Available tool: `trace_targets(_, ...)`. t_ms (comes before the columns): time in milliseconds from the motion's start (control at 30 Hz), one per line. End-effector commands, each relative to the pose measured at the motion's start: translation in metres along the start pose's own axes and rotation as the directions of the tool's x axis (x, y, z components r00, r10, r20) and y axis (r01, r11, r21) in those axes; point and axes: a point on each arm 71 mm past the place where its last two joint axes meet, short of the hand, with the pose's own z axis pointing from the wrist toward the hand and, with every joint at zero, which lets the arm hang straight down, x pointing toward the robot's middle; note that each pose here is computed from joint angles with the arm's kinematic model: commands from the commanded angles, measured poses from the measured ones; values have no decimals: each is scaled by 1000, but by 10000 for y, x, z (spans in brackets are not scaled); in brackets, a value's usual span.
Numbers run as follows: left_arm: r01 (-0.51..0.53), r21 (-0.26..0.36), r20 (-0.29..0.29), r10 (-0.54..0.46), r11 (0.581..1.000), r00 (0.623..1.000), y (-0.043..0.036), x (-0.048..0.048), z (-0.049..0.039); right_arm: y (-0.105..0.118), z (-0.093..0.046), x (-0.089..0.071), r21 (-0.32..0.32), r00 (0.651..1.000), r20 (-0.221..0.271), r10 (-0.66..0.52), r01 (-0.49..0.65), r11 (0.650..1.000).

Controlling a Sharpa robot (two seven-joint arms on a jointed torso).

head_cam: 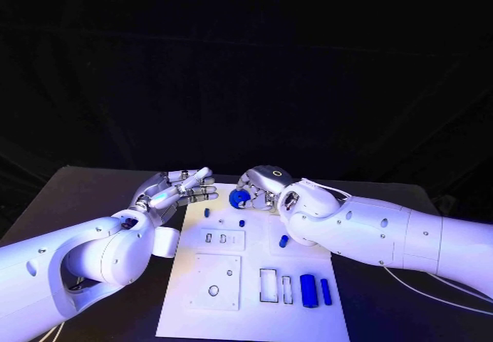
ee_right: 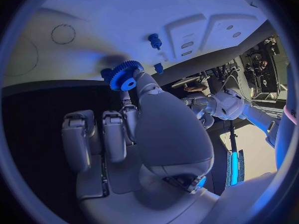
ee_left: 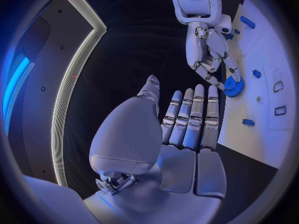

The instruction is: Assemble the parts on the task board

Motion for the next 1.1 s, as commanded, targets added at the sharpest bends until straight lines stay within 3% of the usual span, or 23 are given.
trace_targets(33, 3, 7, -21, -3, 1000, 1000, -11, 28, 6, 2, 29, 52, -2, 999, -28, -34, 34, 999)
trace_targets(533, 3, 7, -20, -3, 1000, 1000, -10, 26, 6, -3, 57, 160, 4, 996, -78, -33, 33, 999)
trace_targets(1100, 2, 5, -18, -2, 1000, 1000, -10, 15, 4, -31, 33, 139, 4, 998, -53, -21, 21, 1000)
